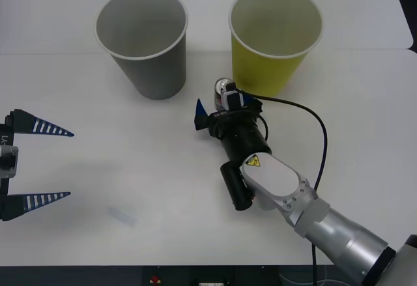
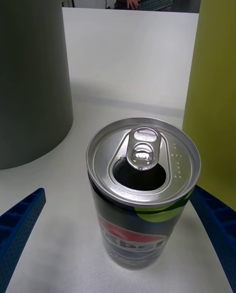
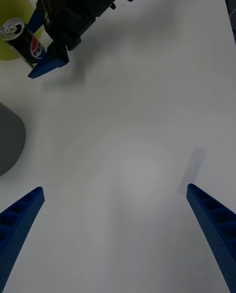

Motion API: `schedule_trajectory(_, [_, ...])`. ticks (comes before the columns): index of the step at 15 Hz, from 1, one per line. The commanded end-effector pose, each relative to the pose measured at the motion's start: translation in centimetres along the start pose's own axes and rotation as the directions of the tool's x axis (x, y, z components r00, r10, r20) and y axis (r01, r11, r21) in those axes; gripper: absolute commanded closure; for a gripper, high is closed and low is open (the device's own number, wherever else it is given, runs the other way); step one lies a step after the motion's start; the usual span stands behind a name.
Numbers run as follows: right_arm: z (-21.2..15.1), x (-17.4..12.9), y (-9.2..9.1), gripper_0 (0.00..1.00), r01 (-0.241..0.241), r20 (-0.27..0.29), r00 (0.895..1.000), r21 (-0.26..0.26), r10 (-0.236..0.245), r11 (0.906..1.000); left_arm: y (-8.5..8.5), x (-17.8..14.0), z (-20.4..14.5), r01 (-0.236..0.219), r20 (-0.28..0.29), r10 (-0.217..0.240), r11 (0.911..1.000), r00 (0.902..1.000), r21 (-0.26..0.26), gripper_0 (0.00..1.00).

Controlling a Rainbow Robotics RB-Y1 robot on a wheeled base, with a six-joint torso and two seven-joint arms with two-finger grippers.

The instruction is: Put the can into the green bin and the plastic bottle into the gray bin

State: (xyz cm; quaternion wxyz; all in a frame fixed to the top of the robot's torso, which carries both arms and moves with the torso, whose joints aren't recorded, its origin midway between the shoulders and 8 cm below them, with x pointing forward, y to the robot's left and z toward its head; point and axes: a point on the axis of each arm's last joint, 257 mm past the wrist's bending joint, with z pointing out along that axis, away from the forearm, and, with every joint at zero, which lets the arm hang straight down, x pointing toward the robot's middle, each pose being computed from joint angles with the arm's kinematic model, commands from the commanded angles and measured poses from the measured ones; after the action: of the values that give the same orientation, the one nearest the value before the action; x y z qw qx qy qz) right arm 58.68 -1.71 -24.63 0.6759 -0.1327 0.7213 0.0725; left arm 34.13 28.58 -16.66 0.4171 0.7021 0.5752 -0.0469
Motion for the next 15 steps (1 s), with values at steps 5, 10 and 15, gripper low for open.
schedule_trajectory(5, [0.0, 0.0, 0.1, 1.00, 0.003, 0.001, 1.000, -0.002, -0.003, 1.0000, 0.0, 0.0, 0.0, 0.000, 0.000, 0.000, 1.0000, 1.0000, 0.000, 0.00])
schedule_trajectory(10, [-0.1, 0.0, 0.2, 1.00, 0.006, 0.001, 1.000, -0.006, -0.006, 1.0000, 0.0, 0.0, 0.0, 0.000, 0.000, 0.000, 1.0000, 1.0000, 0.000, 0.00])
schedule_trajectory(15, [-1.1, -0.7, 1.3, 1.00, 0.019, 0.026, 0.999, -0.049, -0.018, 0.9986, 0.0, 0.0, 0.0, 0.000, 0.000, 0.000, 1.0000, 1.0000, 0.000, 0.00])
